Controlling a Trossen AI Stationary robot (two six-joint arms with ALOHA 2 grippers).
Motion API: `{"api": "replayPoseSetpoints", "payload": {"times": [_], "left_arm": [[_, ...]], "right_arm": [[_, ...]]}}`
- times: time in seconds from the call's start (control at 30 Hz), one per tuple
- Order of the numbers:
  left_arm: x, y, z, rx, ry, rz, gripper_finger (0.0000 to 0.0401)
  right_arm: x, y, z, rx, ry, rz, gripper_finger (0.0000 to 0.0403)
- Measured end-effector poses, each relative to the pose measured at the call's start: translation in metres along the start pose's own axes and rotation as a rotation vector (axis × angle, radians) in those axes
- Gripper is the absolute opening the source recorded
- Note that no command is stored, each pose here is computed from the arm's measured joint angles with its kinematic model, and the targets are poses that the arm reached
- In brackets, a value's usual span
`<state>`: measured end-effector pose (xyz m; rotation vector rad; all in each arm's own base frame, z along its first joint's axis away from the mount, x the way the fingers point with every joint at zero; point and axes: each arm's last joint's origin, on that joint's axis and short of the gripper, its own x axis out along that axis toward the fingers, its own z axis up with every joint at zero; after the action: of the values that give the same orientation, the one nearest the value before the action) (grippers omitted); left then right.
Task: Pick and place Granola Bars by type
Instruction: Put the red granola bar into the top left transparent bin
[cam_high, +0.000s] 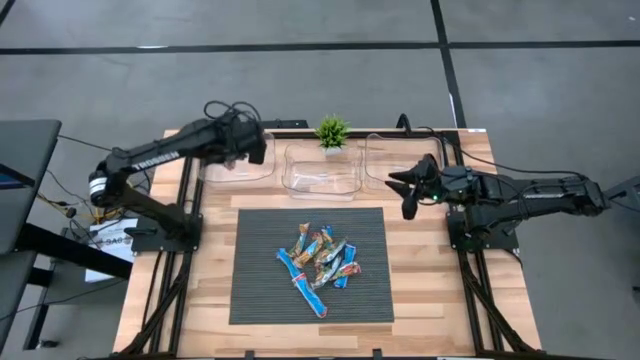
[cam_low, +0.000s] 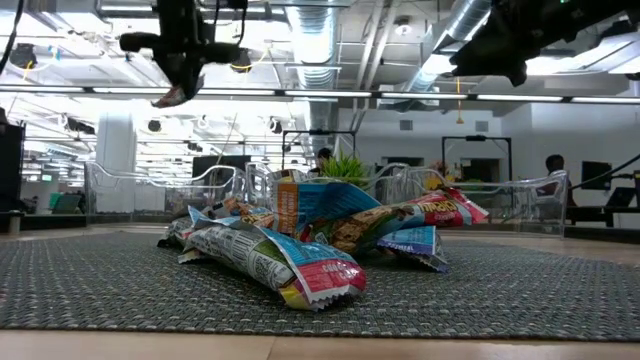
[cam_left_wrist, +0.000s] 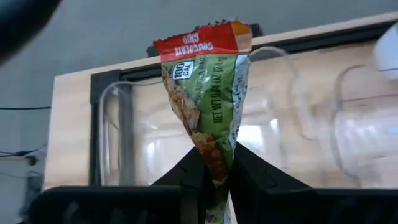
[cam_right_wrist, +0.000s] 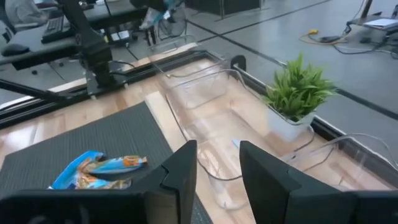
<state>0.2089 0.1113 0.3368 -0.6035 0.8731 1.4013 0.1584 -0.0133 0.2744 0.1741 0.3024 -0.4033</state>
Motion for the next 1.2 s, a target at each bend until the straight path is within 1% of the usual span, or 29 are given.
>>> {"api": "replayPoseSetpoints", "payload": {"times": [0.13,0.2,0.27,0.37,0.57,0.67,0.8,0.9,1.0,1.07,1.1,1.13,1.2], "left_arm": [[0.019,0.003,0.011,0.04,-0.002,0.021,0.0039],[0.028,0.003,0.014,0.062,-0.004,0.006,0.004],[0.036,0.003,0.016,0.081,0.007,-0.023,0.0047],[0.041,0.003,0.018,0.095,0.016,-0.047,0.0069],[0.045,0.004,0.016,0.096,0.034,-0.053,0.0132],[0.045,0.004,0.016,0.097,0.035,-0.053,0.0154],[0.045,0.004,0.015,0.092,0.037,-0.051,0.0166],[0.045,0.004,0.015,0.093,0.04,-0.054,0.0166],[0.043,0.001,0.013,0.108,0.055,-0.086,0.0163],[0.04,-0.005,0.01,0.161,0.057,-0.137,0.016],[0.037,-0.01,0.008,0.206,0.056,-0.178,0.016],[0.034,-0.015,0.006,0.265,0.057,-0.232,0.0159],[0.025,-0.028,-0.003,0.452,0.077,-0.39,0.0158]], "right_arm": [[0.0,-0.001,0.0,0.001,-0.001,-0.003,0.0113],[0.0,-0.001,0.0,0.001,0.0,-0.004,0.0113],[0.0,-0.001,0.0,0.002,-0.001,-0.006,0.0113],[0.0,-0.001,0.0,0.003,-0.001,-0.006,0.0113],[0.0,-0.001,0.0,0.003,-0.001,-0.006,0.0113],[0.0,-0.001,0.0,0.003,0.0,-0.004,0.0113],[0.0,-0.001,0.0,0.002,0.0,-0.003,0.0113],[0.0,-0.001,0.0,0.002,0.0,-0.003,0.0113],[0.0,-0.001,0.0,0.001,0.0,-0.003,0.0113],[0.0,-0.001,0.0,0.001,0.001,-0.003,0.0113],[0.0,-0.001,0.0,0.001,0.001,-0.003,0.0113],[0.0,-0.001,0.0,0.001,0.001,-0.003,0.0113],[0.0,-0.001,0.0,0.001,0.001,-0.003,0.0113]]}}
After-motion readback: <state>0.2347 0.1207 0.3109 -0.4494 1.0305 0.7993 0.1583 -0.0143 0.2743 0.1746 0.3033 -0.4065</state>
